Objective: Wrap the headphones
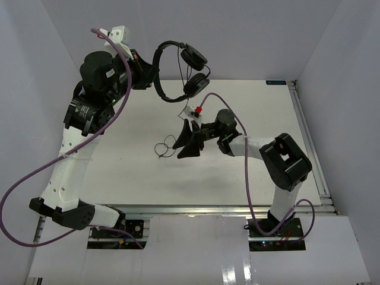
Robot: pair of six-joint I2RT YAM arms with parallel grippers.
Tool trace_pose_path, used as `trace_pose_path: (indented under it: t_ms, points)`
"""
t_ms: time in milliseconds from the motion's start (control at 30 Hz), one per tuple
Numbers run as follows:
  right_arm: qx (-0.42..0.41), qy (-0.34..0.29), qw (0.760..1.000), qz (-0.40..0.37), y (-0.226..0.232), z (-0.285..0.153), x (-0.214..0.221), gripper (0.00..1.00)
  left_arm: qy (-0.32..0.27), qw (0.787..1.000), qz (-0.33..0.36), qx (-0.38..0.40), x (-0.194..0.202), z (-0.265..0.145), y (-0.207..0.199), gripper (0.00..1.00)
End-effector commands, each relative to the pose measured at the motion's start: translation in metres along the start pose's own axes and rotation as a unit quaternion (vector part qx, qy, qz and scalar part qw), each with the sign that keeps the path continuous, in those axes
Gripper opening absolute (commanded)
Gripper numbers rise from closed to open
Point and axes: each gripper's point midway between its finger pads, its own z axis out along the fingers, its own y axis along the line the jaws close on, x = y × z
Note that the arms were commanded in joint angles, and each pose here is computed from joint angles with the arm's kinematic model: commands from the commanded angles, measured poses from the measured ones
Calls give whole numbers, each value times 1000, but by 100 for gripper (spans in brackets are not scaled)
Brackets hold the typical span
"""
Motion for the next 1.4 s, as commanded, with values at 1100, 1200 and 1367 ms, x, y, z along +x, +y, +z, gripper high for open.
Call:
trace_pose_path:
  t_ms: [1100,1200,1367]
  points:
    - [232,93,946,-205,-28,-74,-31,66,-39,998,14,-46,-19,-12,14,0]
    - [262,82,942,-194,-39,-78,-38,64,-42,998,14,-45,-20,-14,13,0]
    - [394,54,904,-158,-74,-113,-53,66,-43,998,17,-48,-21,-18,14,0]
